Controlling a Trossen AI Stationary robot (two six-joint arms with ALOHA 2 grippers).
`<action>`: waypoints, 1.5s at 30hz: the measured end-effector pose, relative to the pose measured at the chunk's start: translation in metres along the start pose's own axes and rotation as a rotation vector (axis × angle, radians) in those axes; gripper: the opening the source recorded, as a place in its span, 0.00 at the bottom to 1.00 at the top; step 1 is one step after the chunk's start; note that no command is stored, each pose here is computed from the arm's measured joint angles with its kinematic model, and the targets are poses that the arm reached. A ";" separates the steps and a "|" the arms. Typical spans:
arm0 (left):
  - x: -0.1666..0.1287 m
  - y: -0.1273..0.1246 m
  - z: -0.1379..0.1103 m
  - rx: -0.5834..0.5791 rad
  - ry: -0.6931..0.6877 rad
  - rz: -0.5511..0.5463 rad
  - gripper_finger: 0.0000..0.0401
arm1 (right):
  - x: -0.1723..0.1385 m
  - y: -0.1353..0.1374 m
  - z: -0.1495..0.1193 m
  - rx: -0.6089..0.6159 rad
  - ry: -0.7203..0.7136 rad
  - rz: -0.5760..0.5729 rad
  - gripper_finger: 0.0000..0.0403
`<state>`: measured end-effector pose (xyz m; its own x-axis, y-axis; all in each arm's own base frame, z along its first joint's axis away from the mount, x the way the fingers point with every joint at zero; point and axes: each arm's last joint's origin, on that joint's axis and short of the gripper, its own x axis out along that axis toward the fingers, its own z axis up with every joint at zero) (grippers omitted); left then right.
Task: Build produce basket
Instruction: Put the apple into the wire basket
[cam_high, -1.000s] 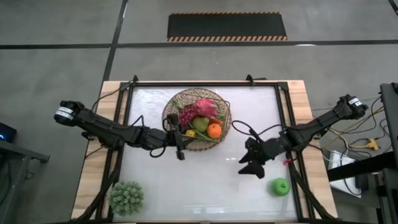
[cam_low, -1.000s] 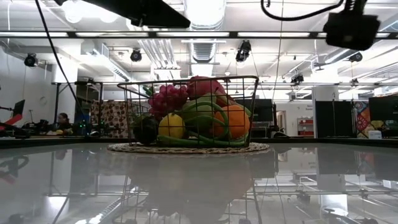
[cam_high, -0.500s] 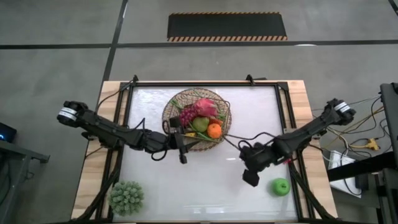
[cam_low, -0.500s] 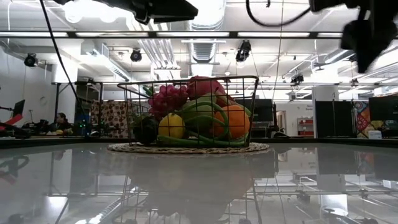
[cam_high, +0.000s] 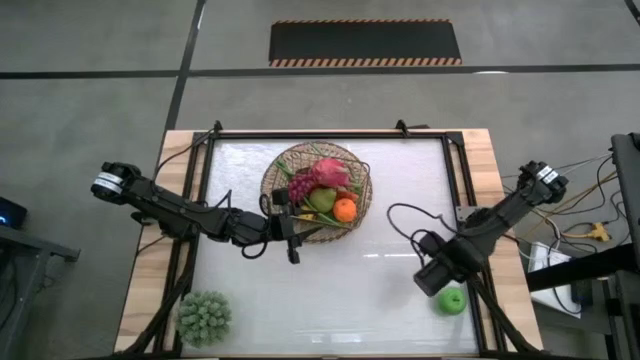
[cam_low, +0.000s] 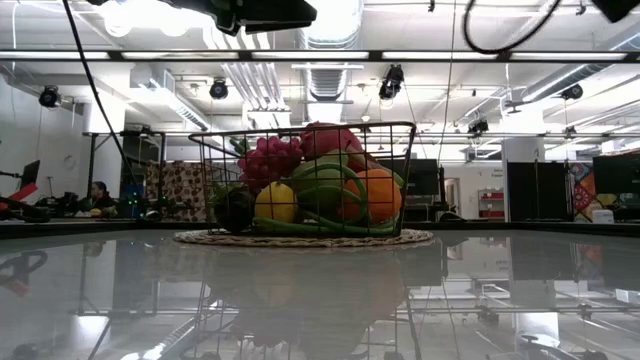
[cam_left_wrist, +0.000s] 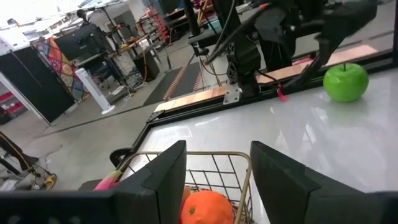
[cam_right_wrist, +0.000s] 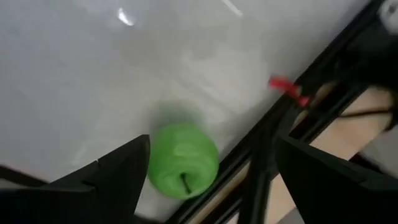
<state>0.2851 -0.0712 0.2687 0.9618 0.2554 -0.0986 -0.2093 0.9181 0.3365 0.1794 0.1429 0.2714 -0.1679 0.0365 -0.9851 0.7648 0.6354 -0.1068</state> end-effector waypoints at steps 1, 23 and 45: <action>0.000 0.000 0.000 0.010 0.001 0.000 0.40 | 0.001 -0.003 -0.004 0.022 0.011 0.010 0.81; 0.000 0.000 0.000 0.045 0.001 0.004 0.40 | 0.073 -0.014 -0.064 0.298 0.180 0.289 0.91; 0.000 0.000 0.000 0.072 0.000 0.004 0.40 | 0.065 0.009 -0.070 0.295 0.108 0.282 0.91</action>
<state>0.2847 -0.0710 0.2692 0.9608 0.2595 -0.0972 -0.2004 0.8929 0.4031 0.1313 0.2050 0.2157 0.0212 0.2674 -0.9634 0.9329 0.3412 0.1153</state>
